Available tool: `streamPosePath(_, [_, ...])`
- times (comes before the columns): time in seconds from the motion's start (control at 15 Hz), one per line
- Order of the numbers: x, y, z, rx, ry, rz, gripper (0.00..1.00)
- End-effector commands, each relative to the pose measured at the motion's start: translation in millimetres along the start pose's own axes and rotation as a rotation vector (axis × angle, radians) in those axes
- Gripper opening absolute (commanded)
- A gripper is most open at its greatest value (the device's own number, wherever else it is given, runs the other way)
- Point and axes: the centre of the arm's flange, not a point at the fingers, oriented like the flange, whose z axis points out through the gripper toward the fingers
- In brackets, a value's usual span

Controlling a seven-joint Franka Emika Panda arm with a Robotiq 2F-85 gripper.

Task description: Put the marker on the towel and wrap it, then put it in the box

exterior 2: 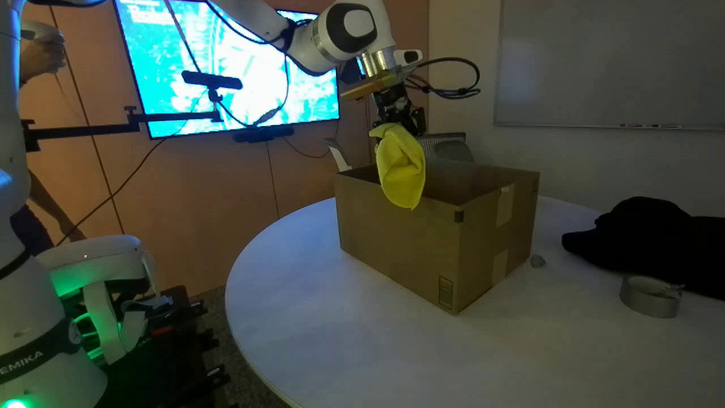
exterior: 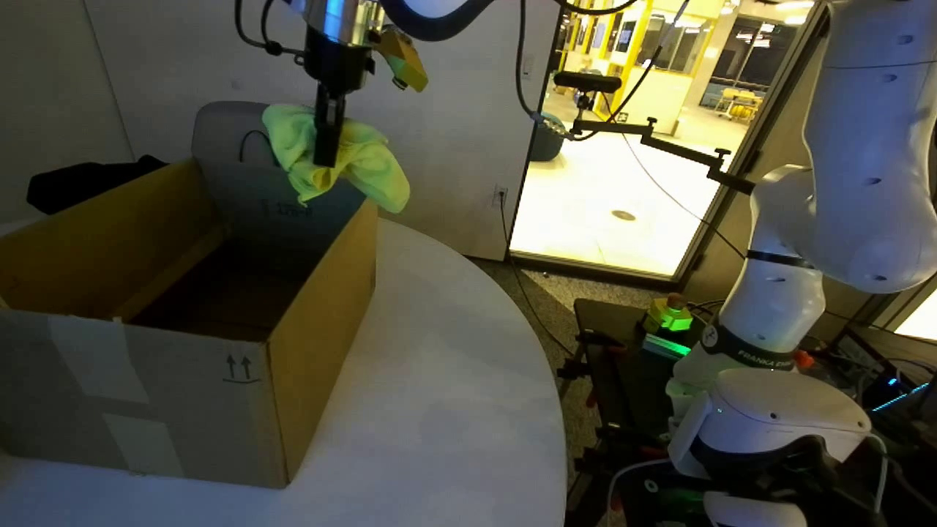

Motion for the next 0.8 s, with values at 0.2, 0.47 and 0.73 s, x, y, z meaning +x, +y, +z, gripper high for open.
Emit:
streamPosePath(0.2, [116.6,-16.7,61.4,0.016,-0.006,0.02,0.0])
streamPosePath(0.47, [147.0,-45.0,120.1,0.042,-0.054,0.018,0.0])
streamPosePath(0.73, [155.7,-70.0,159.6,0.056,-0.122,-0.008,0.1])
